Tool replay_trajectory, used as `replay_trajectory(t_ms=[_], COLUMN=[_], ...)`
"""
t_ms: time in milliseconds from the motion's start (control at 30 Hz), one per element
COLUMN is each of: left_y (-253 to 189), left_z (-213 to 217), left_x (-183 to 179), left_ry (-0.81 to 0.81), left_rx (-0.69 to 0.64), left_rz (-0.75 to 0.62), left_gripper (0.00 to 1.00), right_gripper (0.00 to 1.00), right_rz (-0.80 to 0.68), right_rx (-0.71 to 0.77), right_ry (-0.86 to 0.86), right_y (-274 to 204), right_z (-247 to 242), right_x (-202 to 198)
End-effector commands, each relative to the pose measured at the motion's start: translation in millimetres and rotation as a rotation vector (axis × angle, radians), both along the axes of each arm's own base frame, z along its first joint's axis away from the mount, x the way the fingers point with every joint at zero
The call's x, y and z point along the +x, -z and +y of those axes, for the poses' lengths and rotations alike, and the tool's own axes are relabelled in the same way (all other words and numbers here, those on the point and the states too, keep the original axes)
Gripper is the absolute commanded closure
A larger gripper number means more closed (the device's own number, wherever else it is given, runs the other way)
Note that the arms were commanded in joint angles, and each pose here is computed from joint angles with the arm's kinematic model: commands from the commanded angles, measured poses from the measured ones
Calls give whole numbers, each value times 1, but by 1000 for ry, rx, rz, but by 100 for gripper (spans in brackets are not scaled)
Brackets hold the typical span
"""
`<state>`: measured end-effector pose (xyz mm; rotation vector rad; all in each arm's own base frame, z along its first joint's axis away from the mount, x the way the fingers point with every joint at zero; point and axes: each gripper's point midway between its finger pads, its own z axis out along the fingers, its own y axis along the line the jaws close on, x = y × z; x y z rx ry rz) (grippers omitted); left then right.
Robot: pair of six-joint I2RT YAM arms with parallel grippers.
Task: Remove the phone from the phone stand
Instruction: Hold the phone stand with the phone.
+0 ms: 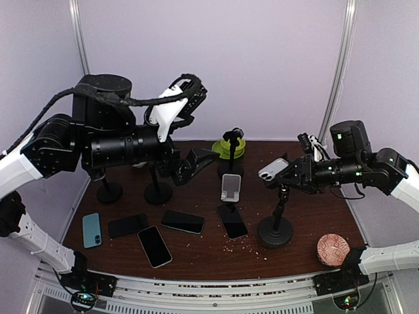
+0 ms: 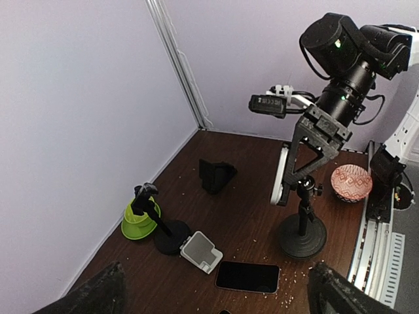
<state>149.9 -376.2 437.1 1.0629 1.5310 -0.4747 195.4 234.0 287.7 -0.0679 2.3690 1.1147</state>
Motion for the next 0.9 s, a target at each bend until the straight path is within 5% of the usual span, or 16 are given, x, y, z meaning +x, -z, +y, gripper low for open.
replay_trajectory(t_ms=[0,867], left_y=[12,49], left_z=[13,-44], left_x=[-9,3], left_ry=[31,214], left_rx=[20,182], left_rz=[14,68], left_gripper=[2,5], right_gripper=[99,100], right_rz=[-197,-199], right_rx=[74,-25], right_ry=[55,-133], right_y=[-58,0], right_z=[2,34], right_x=[12,21])
